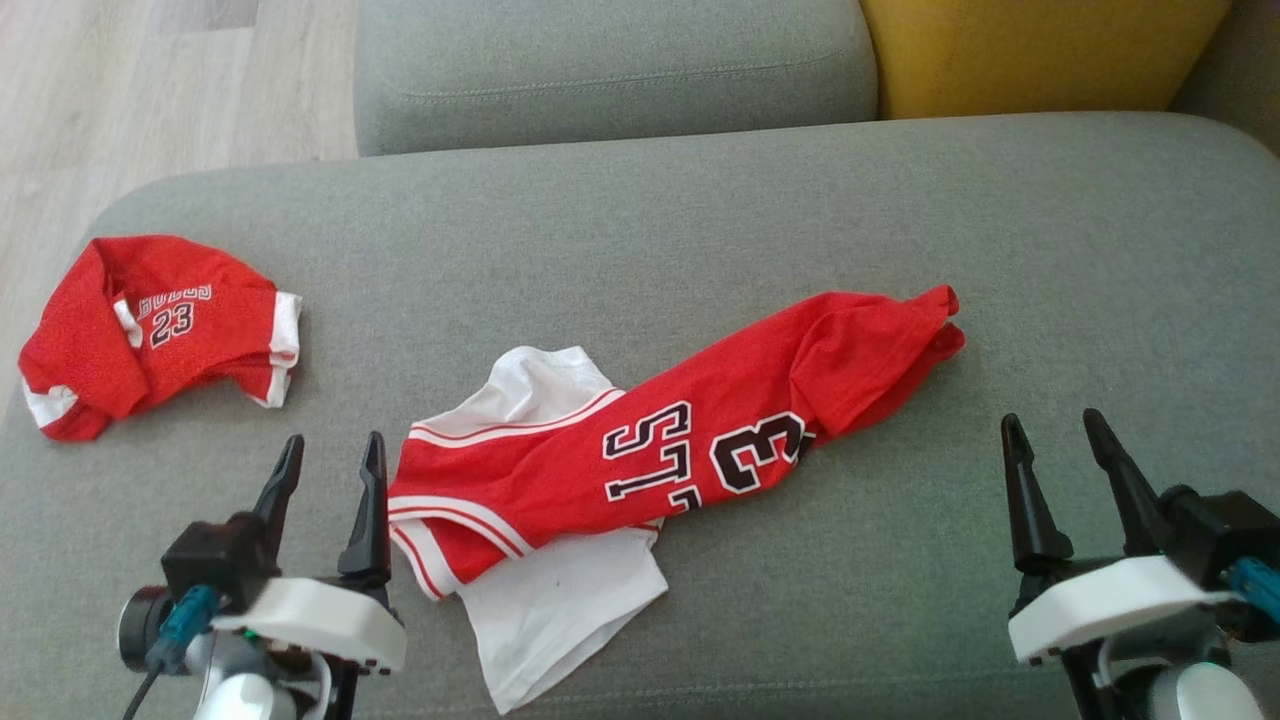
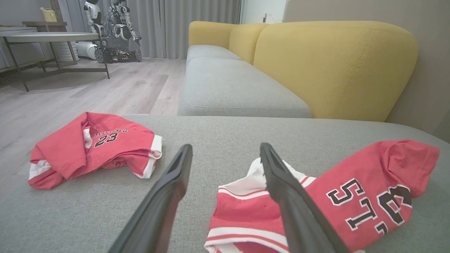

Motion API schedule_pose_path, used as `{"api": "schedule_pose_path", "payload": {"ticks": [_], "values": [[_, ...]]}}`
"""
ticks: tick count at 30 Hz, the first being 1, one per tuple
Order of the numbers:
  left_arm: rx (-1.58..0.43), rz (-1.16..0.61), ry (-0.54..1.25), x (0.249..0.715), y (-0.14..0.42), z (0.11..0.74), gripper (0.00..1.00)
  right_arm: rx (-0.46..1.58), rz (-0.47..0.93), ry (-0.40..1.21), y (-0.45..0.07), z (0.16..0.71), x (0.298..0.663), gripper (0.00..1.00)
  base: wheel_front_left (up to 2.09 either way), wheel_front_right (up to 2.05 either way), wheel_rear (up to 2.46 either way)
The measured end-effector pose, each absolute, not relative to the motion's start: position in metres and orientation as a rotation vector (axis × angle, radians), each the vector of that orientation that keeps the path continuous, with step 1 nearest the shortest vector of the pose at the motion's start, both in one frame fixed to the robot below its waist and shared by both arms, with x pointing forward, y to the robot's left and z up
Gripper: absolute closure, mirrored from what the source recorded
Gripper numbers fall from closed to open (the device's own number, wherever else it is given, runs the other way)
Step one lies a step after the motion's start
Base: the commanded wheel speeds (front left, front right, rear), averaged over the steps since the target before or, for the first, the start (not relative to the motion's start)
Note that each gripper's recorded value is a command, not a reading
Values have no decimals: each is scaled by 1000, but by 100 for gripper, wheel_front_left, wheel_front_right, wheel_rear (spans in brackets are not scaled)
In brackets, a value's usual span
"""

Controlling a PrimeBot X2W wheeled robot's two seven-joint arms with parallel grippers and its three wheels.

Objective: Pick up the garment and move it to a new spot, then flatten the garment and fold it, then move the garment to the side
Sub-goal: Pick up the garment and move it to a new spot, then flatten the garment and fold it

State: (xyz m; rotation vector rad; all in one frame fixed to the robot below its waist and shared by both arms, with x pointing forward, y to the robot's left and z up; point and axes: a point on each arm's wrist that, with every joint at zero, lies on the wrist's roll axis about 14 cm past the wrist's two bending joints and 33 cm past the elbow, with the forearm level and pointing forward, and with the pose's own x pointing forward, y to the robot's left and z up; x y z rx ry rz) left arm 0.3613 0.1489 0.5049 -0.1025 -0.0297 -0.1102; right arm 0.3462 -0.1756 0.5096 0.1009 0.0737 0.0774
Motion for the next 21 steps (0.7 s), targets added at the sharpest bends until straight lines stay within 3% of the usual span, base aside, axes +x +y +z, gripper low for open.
{"api": "schedule_pose_path", "payload": {"ticks": [21], "values": [[-107, -108, -22, 360, 148, 503, 0, 110, 79, 82, -175, 508, 348, 0, 0, 0, 0]]}}
